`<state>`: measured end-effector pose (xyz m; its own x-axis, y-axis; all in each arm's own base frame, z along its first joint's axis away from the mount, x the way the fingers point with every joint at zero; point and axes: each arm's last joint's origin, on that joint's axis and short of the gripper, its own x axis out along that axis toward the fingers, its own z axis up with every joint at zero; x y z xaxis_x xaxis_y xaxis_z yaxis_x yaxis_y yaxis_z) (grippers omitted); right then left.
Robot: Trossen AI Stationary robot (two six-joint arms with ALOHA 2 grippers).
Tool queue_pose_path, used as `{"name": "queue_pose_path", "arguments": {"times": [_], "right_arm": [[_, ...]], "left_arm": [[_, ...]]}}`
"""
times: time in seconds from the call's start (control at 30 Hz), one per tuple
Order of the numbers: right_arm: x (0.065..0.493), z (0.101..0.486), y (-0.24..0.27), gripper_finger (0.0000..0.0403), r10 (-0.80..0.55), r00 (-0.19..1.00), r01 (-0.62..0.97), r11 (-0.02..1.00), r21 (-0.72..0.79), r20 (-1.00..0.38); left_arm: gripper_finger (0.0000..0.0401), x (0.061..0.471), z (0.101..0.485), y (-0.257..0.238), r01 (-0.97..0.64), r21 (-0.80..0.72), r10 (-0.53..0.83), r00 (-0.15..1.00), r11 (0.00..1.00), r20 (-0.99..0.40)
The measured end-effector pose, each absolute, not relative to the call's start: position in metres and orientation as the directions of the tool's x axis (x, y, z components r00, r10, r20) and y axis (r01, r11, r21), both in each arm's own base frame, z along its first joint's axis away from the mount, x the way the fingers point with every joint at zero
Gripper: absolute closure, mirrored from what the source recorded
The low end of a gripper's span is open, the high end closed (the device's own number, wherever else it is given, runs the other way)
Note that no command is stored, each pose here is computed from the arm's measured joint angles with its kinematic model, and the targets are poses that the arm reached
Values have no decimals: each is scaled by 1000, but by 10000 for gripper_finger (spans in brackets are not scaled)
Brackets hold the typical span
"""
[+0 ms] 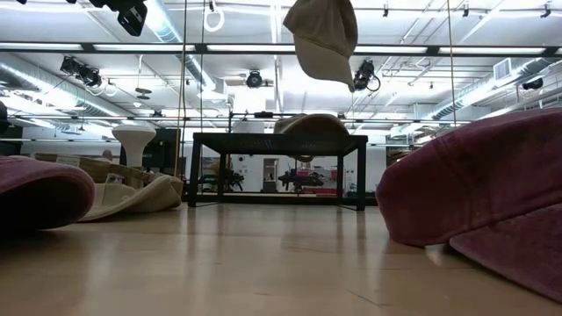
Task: Pick & Place hat
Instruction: Stack the right brown cap on the brown cap on the shelf
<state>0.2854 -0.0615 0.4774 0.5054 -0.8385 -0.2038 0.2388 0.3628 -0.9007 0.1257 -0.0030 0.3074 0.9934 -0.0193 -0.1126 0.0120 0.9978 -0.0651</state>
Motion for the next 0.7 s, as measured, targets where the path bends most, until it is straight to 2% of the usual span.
{"name": "queue_pose_path", "arguments": {"times": [0.2, 0.7], "right_arm": [[291, 476, -76, 394, -904, 397, 306, 295, -905, -160], [311, 472, -84, 394, -887, 444, 385, 318, -866, -128]], "left_arm": [[387, 126, 307, -3, 12, -65, -19, 993, 998, -112], [387, 126, 307, -3, 12, -65, -19, 993, 998, -113]]}}
